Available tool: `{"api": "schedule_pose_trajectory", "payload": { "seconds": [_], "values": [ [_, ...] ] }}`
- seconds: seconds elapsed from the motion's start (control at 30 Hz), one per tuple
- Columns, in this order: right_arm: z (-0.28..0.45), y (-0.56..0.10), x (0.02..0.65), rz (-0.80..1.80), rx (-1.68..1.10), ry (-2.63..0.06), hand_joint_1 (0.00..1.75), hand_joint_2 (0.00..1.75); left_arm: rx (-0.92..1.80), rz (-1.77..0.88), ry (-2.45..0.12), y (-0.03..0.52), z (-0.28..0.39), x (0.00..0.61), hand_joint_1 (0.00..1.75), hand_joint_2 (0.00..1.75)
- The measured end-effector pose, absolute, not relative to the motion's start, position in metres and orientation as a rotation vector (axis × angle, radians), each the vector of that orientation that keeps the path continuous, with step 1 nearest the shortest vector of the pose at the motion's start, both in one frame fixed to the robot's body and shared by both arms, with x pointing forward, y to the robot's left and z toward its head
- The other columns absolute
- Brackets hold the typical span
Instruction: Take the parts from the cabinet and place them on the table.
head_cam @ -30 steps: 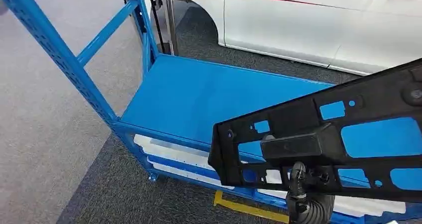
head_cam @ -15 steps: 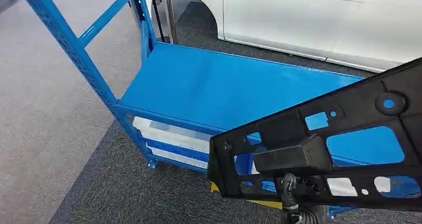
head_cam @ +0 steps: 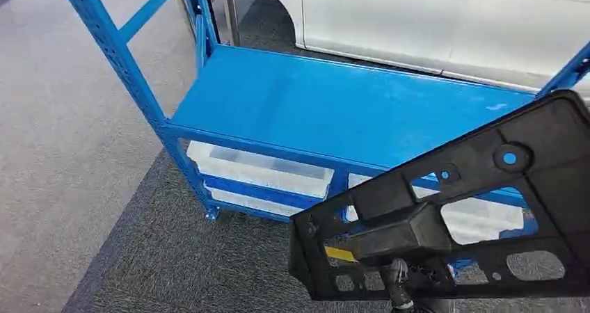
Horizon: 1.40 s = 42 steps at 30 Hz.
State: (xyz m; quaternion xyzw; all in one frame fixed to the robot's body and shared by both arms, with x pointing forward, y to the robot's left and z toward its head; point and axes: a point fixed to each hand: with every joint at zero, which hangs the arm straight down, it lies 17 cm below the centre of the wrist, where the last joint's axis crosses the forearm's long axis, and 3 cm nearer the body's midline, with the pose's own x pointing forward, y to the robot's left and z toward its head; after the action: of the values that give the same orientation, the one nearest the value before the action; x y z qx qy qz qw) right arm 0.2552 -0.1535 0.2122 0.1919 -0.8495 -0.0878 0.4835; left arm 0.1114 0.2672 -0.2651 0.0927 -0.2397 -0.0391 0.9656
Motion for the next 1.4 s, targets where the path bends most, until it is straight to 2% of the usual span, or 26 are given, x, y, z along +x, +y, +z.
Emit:
{"api": "schedule_pose_trajectory", "payload": {
  "seconds": [0.67,1.4],
  "values": [
    [0.188,-0.190,0.253,-0.354,0.342,-2.020,1.75,1.75,0.187,-0.043,-0.484,0.263,-0.265,0.112,0.00,1.75],
    [0.185,-0.210,0.253,-0.435,0.324,-2.020,1.75,1.75,0.188,-0.042,-0.485,0.262,-0.265,0.110,0.00,1.75]
  ]
}}
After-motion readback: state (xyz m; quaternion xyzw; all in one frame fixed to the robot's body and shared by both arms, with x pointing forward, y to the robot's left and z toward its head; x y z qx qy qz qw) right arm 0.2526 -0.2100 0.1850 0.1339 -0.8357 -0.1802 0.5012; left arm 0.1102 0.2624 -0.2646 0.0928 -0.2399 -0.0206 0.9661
